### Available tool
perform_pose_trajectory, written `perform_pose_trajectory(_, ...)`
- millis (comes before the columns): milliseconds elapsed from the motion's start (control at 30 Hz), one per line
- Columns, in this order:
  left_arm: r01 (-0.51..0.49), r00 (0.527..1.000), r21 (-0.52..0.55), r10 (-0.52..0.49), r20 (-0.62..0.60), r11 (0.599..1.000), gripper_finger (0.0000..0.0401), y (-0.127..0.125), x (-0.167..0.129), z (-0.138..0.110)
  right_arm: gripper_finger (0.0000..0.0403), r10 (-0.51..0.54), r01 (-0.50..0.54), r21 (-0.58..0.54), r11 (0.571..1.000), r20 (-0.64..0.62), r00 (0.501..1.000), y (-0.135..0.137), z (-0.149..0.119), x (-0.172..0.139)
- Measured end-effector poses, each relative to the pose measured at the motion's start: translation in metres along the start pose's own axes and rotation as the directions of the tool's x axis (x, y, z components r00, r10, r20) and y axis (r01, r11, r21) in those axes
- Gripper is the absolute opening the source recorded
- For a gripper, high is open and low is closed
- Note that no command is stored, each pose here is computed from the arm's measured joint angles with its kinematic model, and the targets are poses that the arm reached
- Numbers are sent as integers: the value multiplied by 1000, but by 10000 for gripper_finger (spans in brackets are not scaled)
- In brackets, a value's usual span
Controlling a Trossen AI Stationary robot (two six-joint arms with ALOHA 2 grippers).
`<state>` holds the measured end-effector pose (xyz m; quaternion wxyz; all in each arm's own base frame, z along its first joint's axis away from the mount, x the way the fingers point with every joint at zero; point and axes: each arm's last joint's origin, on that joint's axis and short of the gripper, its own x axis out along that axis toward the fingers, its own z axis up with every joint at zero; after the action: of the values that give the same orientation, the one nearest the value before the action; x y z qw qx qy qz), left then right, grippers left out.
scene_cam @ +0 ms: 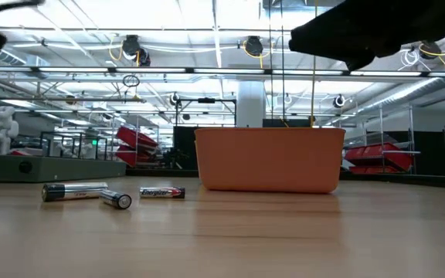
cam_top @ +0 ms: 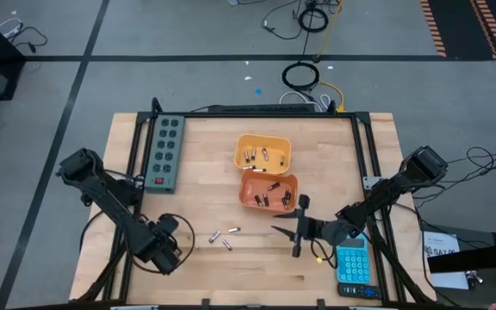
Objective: Sort batteries
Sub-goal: Put the silver battery into the yellow bin
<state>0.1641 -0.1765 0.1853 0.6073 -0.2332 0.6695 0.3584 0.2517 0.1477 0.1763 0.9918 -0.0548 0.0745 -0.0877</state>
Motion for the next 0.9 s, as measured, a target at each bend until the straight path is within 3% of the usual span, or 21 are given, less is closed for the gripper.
perform_pose_trajectory(200,-61,998,-97,63,11,993,226,14,28,3,132,23,-23,19,1000,20,1000,0,2,0)
perform_pose_trajectory(400,68,997,-124,-64,42,990,226,16,43,12,132,27,-27,34,999,21,999,1,3,-1)
perform_pose_trajectory(700,108,994,-171,-101,52,979,226,35,55,25,132,27,-28,53,998,20,999,1,2,-1)
perform_pose_trajectory(900,116,993,-123,-111,43,986,201,39,59,28,132,28,-28,56,998,4,1000,2,0,-1)
